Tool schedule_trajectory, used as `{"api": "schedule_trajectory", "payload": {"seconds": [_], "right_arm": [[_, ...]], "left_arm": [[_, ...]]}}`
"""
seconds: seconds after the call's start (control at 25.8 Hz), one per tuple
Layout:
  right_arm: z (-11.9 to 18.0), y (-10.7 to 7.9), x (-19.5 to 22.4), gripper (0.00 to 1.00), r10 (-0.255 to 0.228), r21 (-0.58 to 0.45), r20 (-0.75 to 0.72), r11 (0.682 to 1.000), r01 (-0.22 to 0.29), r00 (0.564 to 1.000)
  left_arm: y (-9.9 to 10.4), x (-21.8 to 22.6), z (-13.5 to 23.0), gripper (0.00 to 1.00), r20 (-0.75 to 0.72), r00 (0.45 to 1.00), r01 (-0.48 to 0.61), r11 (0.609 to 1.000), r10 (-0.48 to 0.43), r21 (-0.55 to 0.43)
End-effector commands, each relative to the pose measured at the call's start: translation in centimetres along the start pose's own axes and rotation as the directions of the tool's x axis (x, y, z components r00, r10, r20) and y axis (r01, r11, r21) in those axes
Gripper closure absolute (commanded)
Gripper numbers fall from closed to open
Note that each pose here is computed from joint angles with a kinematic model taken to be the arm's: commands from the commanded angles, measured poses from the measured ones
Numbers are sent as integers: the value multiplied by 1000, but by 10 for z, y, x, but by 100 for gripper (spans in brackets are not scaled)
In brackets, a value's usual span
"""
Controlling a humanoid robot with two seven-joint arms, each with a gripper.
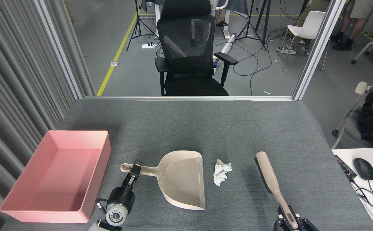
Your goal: Sweep and dump garbage into bin
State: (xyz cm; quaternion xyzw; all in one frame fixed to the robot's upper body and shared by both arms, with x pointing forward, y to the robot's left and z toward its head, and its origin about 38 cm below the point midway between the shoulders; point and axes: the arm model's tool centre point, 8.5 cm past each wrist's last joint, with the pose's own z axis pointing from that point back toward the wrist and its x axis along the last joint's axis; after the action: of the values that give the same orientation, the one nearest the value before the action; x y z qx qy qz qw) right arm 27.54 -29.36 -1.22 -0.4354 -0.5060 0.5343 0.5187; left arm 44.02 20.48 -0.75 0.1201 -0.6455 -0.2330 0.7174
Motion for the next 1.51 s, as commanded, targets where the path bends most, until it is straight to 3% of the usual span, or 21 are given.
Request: {"api": "schedule_trajectory", "payload": {"seconds": [0.0,0.12,0.43,0.66,1.32,1.47], "right_arm": [[0,-1,0,90,0,-6,0,1000,0,1000],[0,-1,0,90,0,-6,0,1000,0,1000],[0,-1,2,89,-2,-10,5,1000,2,1000],[3,6,6,90,-8,9,10,1000,8,1000],[-9,34,88,90,-160,63,71,986,155,985],[-15,33,120,91,-188,64,103,981,182,977]], "left_arm": [[2,1,0,59,3,1000,-5,1000,5,-11],[5,-1,1,71,11,1000,-29,999,29,-23],[7,0,2,83,30,999,-28,999,28,-25],[8,1,3,83,49,998,-25,999,26,-21],[4,1,6,85,62,998,-17,999,19,-31],[5,3,5,86,66,998,-12,999,14,-32]]}}
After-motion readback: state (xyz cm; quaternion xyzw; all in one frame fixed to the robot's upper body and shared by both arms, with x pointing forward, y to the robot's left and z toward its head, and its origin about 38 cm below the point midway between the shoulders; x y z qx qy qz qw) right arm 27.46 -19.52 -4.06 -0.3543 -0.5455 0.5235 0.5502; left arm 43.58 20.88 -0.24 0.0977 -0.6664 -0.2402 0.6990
